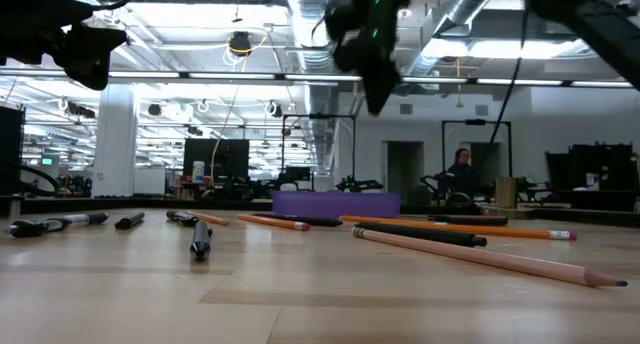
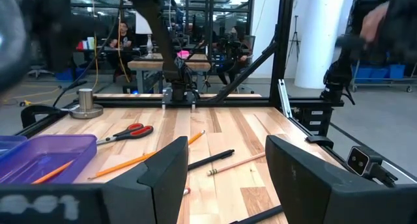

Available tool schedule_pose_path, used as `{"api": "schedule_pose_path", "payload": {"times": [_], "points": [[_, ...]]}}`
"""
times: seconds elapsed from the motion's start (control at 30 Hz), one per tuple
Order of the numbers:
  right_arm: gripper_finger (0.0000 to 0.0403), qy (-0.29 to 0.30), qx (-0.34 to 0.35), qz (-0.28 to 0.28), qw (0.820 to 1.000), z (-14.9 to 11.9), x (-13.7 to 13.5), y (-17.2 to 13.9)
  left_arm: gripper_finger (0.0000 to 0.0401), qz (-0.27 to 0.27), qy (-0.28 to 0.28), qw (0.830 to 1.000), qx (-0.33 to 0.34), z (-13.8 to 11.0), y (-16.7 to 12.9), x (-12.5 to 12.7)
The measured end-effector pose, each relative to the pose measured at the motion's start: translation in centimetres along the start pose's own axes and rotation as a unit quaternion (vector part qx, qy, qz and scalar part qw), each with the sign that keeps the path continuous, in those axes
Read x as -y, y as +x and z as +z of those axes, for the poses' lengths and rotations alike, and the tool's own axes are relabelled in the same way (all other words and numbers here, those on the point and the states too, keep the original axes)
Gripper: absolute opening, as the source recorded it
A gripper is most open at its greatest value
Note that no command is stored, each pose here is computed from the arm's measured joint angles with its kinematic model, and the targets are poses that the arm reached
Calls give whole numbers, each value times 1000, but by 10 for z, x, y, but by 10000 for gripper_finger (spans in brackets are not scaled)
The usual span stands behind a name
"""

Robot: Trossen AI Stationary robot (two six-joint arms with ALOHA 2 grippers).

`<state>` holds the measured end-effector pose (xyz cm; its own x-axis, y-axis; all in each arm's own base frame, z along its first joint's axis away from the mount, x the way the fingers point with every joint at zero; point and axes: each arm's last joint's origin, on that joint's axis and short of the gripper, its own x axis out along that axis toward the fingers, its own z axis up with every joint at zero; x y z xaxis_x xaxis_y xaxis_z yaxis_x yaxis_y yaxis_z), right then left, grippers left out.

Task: Pick & place school supplies into a supply box
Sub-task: Put the black scissors into the violet supply box

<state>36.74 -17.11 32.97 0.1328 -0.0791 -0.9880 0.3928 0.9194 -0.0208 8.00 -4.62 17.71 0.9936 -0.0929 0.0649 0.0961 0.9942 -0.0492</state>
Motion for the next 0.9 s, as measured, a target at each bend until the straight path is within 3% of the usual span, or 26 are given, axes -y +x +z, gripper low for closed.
{"api": "schedule_pose_path", "payload": {"times": [0.17, 0.3, 0.63, 0.77, 0.9], "points": [[77, 24, 29, 9, 999, -34, -6, -38, 195, 0, 0, 1000, 0, 0, 0, 0], [77, 33, 19, 14, 999, -72, -18, -34, 195, 0, 0, 1000, 0, 0, 0, 0], [77, 110, 84, 60, 988, -177, -27, 58, 195, 0, 0, 1000, 0, 0, 0, 0], [77, 131, 80, 55, 987, -194, -27, 94, 195, 0, 0, 1000, 0, 0, 0, 0], [77, 126, 67, 54, 988, -196, -30, 111, 195, 0, -5, 1000, 0, 0, 0, 0]]}}
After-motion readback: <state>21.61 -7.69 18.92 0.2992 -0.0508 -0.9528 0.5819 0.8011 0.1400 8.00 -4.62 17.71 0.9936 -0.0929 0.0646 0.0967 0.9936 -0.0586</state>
